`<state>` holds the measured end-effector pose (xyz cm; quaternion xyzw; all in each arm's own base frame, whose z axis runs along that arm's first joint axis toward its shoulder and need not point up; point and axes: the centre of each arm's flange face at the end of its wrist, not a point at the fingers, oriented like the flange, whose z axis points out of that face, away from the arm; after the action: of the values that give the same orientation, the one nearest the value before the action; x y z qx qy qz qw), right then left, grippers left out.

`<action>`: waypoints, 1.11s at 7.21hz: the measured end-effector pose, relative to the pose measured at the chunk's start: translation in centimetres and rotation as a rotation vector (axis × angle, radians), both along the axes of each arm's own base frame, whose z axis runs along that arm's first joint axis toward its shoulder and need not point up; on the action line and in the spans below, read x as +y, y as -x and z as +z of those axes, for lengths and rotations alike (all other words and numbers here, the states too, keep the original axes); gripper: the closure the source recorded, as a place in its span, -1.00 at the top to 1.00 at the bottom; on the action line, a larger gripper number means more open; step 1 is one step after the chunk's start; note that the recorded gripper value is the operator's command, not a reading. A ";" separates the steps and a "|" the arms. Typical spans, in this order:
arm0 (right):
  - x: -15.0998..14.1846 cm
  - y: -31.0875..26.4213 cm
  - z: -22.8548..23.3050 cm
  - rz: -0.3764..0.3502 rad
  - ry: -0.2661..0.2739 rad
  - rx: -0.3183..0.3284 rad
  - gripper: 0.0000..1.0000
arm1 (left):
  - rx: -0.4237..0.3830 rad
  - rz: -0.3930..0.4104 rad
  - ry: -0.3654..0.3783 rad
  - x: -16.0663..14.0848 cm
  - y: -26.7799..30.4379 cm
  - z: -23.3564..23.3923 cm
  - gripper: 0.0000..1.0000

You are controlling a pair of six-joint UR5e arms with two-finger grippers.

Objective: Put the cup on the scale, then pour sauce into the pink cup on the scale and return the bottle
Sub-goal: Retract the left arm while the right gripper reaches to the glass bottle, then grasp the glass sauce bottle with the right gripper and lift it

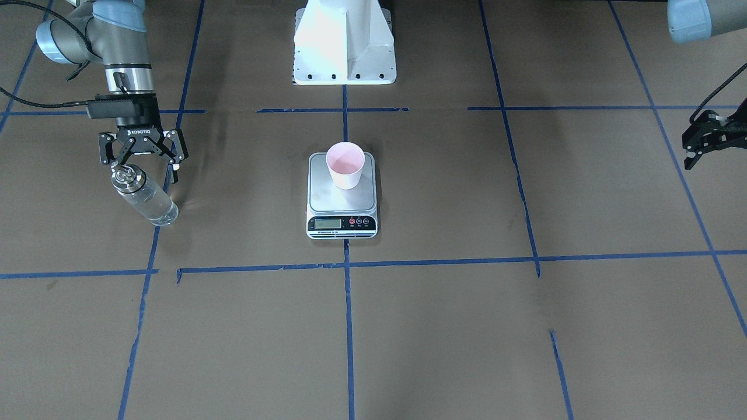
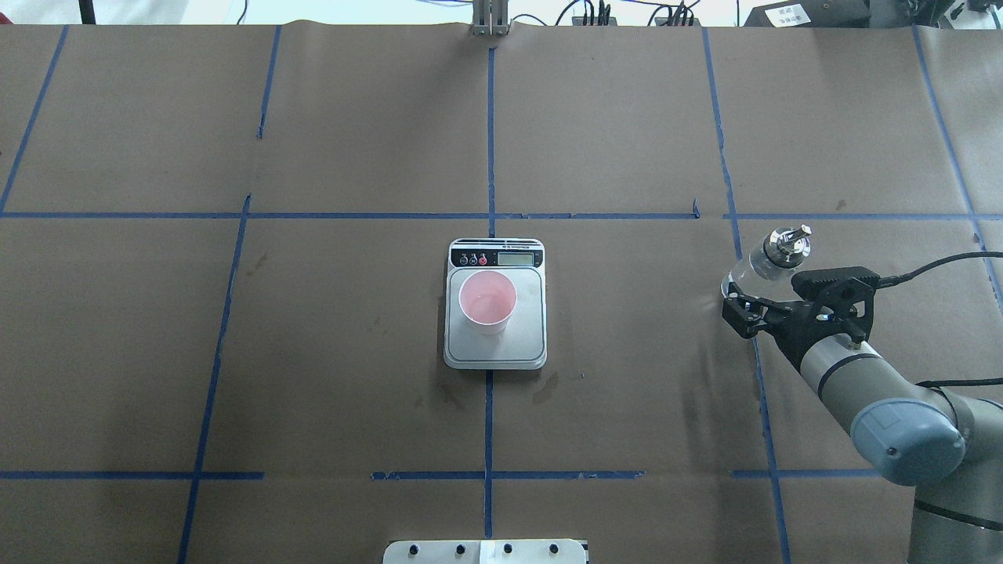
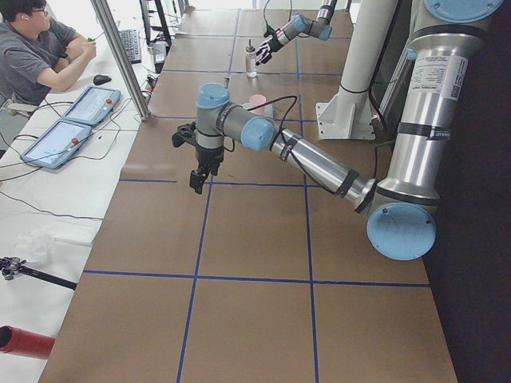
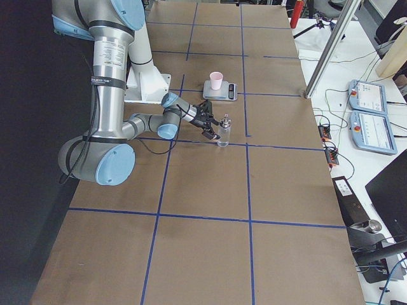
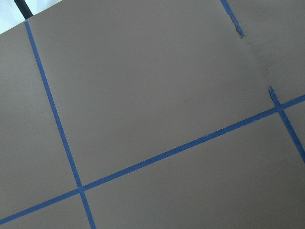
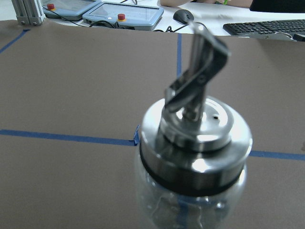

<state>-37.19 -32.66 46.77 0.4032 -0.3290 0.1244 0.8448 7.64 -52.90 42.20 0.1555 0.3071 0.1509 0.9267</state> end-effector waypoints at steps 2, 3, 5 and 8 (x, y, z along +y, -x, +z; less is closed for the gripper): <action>-0.2 0.8 0.7 0.000 0.001 0.015 1.00 | 0.001 0.000 0.002 0.0 0.0 0.0 1.00; -0.3 1.1 1.1 -0.002 0.001 0.025 1.00 | 0.003 0.001 0.002 0.0 0.0 0.0 1.00; -0.8 1.9 1.7 -0.004 -0.007 0.049 1.00 | 0.006 0.003 0.005 0.0 -0.2 0.0 1.00; -2.0 1.4 2.1 0.019 -0.015 0.073 1.00 | 0.007 0.003 0.003 -0.1 -0.3 -0.2 1.00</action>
<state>-38.56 -34.68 48.89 0.4168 -0.2950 0.1155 0.8520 7.98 -53.03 42.04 0.1541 0.3109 0.1510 0.9256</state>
